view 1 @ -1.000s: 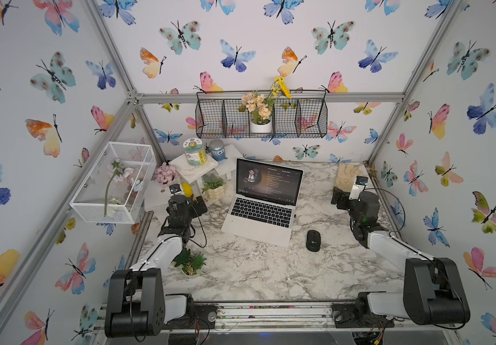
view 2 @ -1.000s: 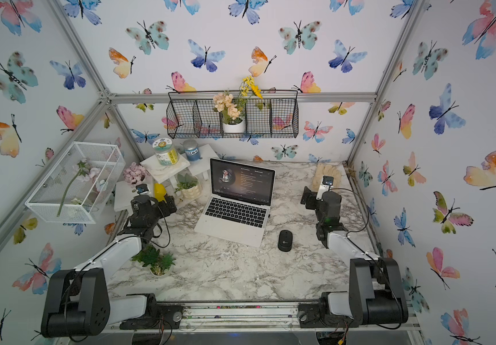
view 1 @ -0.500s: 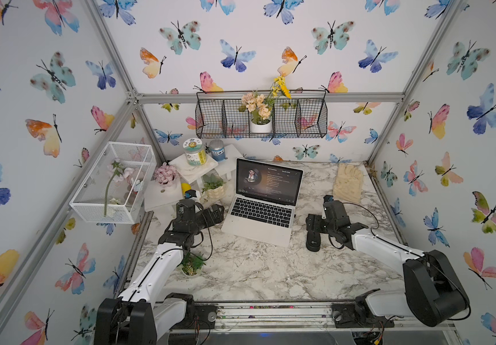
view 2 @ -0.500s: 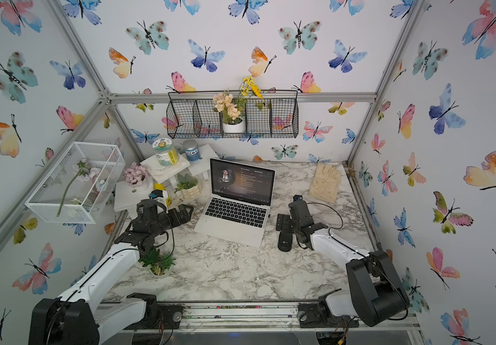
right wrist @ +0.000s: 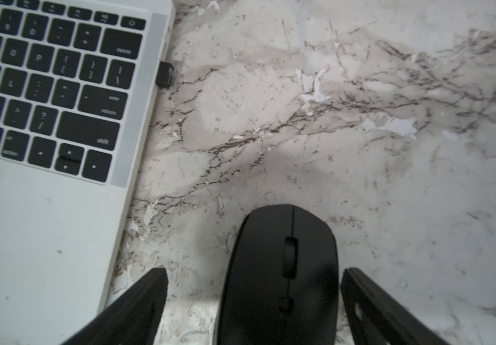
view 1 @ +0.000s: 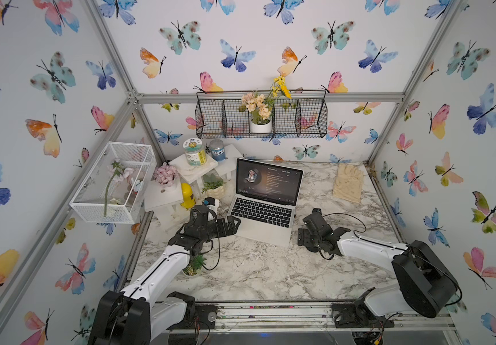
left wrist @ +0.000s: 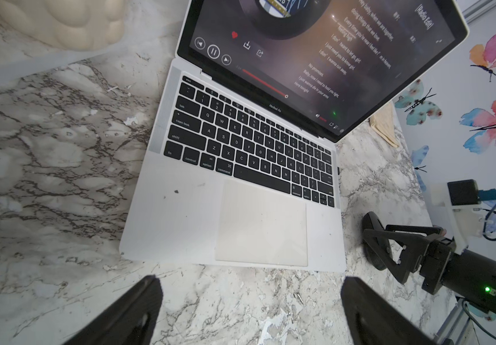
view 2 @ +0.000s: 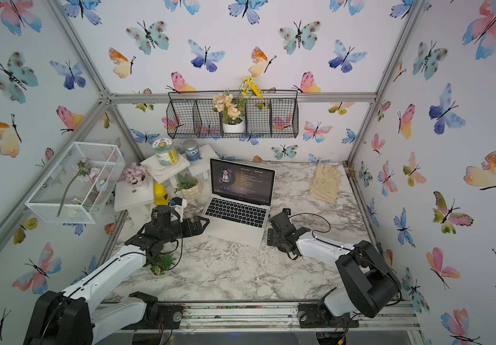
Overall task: Remove the wireless mouse receiver from the laptop
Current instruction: Pick up the mouse from the center of the board, then remove the lid from the mouse, then place the mouse at the center of the board, then place the lid at the center of the board.
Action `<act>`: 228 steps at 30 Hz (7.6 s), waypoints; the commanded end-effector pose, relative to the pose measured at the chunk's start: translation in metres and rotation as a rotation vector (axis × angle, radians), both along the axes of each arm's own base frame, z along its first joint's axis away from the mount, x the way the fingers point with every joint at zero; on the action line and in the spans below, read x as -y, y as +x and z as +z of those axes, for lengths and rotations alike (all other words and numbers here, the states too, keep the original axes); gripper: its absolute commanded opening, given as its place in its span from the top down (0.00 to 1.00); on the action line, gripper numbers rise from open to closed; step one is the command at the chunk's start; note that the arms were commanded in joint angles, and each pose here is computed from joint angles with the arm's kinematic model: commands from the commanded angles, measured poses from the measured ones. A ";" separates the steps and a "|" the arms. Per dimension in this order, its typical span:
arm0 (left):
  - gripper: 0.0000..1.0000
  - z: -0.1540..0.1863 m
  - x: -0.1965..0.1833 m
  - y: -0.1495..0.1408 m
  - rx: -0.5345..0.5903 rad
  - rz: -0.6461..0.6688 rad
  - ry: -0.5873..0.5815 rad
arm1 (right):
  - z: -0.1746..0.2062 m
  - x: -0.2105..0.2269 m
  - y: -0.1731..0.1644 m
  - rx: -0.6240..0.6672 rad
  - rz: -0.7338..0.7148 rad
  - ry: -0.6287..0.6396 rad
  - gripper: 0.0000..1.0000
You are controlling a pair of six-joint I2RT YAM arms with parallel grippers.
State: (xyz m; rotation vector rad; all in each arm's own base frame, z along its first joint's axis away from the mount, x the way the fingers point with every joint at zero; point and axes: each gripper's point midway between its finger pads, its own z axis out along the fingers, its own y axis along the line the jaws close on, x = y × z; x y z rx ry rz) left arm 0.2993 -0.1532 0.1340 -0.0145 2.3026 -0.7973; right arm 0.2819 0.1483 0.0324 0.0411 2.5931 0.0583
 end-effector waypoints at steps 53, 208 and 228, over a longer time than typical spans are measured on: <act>0.05 0.165 0.081 -0.099 1.200 -1.247 -0.082 | 0.234 -0.196 -0.095 -0.230 1.265 1.258 0.52; 1.00 0.086 0.108 -0.014 -0.192 -0.683 -0.478 | 0.171 -0.170 -0.027 0.011 0.743 0.902 0.62; 1.00 0.052 0.093 -0.002 -0.234 -0.609 -0.444 | 0.179 -0.158 -0.040 0.060 0.735 0.912 0.98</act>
